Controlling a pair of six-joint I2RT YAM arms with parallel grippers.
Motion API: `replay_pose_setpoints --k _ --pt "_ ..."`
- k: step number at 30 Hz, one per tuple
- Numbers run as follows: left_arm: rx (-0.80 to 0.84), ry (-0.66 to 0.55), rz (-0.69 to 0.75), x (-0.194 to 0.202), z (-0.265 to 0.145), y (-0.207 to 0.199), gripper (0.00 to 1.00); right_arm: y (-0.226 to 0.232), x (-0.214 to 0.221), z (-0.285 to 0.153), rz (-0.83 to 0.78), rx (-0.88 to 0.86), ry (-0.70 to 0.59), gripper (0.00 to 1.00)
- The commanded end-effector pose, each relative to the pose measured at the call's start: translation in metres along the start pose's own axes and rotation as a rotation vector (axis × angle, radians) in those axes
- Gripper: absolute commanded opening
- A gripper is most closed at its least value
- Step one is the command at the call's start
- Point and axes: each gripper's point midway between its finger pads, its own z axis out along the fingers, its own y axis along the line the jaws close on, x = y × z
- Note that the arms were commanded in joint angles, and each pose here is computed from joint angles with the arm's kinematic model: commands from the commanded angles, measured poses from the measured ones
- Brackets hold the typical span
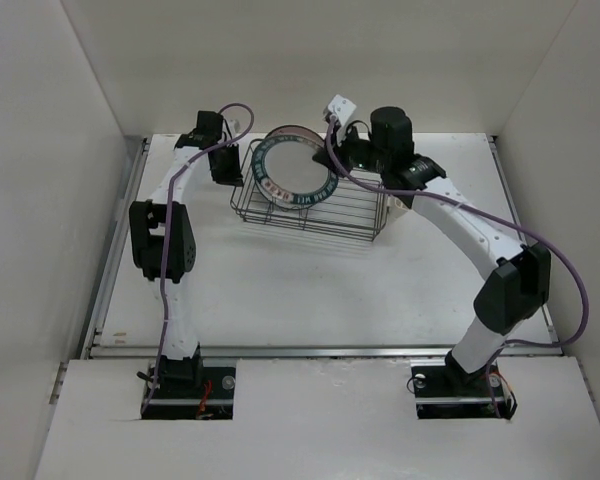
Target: Unload the plates from the dish rack
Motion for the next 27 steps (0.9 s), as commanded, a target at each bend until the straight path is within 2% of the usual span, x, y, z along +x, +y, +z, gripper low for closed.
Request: replay_pose_setpoints --k 1,5,8,15,20,21,23,24,27 --pt "0.04 0.062 -0.069 0.02 -0.018 -0.017 0.0 0.065 0.0 -0.017 0.054 -0.245 0.028 0.0" --pt "0.04 0.062 -0.069 0.02 -0.018 -0.017 0.0 0.118 0.059 -0.019 0.19 -0.396 0.232 0.0" --pt "0.04 0.062 -0.078 0.019 -0.015 -0.017 0.0 0.13 0.083 -0.019 0.269 -0.402 0.304 0.0" --pt "0.004 0.035 -0.043 0.011 -0.021 -0.015 0.0 0.161 0.165 0.0 0.305 -0.388 0.521 0.0" --pt "-0.019 -0.001 0.017 -0.001 -0.031 -0.012 0.19 0.165 0.192 0.013 0.309 -0.362 0.593 0.0" --pt "-0.016 -0.021 0.021 -0.005 -0.04 -0.015 0.27 0.164 0.202 0.017 0.314 -0.354 0.62 0.02" --pt "-0.022 -0.065 0.053 -0.016 -0.045 -0.015 0.3 0.163 0.215 0.018 0.318 -0.34 0.657 0.08" --pt "-0.02 -0.083 0.08 -0.02 -0.049 -0.015 0.32 0.159 0.221 0.023 0.313 -0.32 0.672 0.22" --pt "-0.022 -0.145 0.149 -0.032 -0.063 -0.02 0.38 0.151 0.224 0.028 0.303 -0.272 0.681 0.45"
